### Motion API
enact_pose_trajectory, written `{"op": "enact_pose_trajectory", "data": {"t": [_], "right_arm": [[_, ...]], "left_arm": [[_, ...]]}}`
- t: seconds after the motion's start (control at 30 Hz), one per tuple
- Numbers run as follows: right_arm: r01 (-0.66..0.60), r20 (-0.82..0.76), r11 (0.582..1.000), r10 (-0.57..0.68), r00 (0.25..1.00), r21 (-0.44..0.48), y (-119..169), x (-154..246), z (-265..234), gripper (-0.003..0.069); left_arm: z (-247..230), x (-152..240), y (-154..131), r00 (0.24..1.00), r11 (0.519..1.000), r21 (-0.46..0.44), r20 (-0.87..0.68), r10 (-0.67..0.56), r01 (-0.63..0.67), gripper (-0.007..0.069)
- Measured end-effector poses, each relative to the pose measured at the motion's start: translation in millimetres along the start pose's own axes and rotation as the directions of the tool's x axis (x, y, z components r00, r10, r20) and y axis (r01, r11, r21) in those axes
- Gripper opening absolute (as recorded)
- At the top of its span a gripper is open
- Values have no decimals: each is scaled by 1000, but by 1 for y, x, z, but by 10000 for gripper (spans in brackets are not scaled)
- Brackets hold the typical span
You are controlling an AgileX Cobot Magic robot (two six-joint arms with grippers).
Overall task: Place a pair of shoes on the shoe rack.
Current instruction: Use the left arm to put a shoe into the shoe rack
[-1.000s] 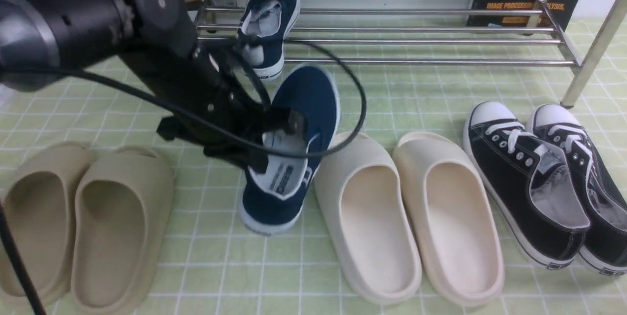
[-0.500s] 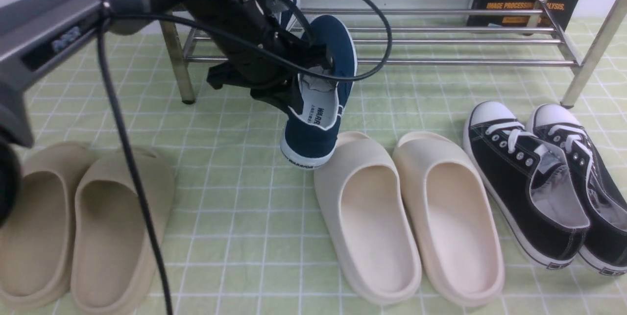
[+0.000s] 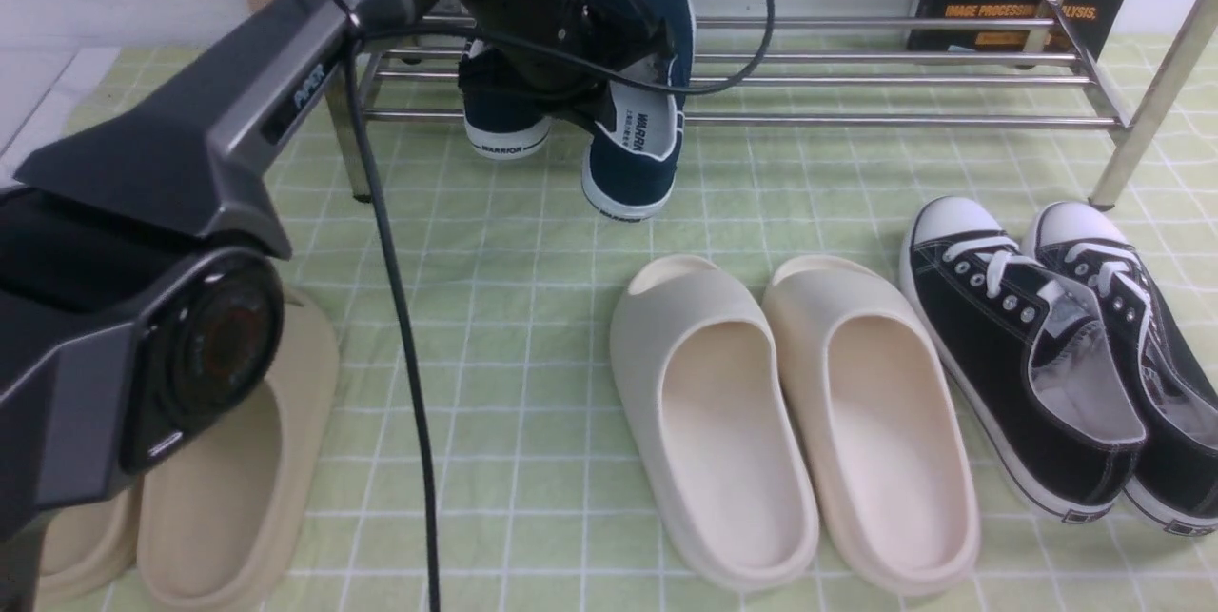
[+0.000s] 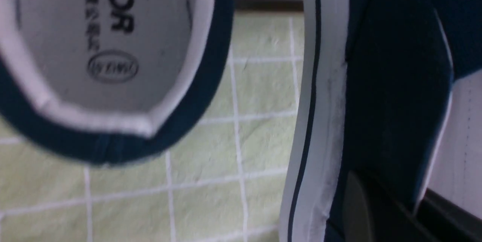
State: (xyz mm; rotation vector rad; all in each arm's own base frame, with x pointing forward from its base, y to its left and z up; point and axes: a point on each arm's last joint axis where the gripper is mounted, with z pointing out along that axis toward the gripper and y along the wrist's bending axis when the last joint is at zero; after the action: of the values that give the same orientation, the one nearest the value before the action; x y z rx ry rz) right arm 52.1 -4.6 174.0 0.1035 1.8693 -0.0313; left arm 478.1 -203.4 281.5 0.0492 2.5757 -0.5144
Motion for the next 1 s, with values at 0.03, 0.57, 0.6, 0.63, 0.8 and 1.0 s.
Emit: {"op": "enact_pose_trajectory", "data": {"t": [0.03, 0.57, 0.6, 0.63, 0.8, 1.0], "right_arm": [[0, 0, 1000, 0, 1000, 0, 0, 0, 0, 239], [0, 0, 1000, 0, 1000, 0, 0, 0, 0, 239], [0, 0, 1000, 0, 1000, 0, 0, 0, 0, 239], [0, 0, 1000, 0, 1000, 0, 0, 0, 0, 239], [0, 0, 1000, 0, 1000, 0, 0, 0, 0, 239], [0, 0, 1000, 0, 1000, 0, 0, 0, 0, 239]], "left_arm": [[7, -2, 1, 1000, 1000, 0, 4, 0, 0, 0], [18, -10, 6, 996, 999, -38, 93, -6, 9, 0], [18, -11, 6, 995, 999, -38, 98, -4, 8, 0], [18, -11, 6, 995, 999, -37, 101, -4, 8, 0], [18, -13, 6, 992, 999, -34, 123, -3, 7, 0], [17, -15, 5, 989, 1000, -26, 148, -1, 5, 14]]}}
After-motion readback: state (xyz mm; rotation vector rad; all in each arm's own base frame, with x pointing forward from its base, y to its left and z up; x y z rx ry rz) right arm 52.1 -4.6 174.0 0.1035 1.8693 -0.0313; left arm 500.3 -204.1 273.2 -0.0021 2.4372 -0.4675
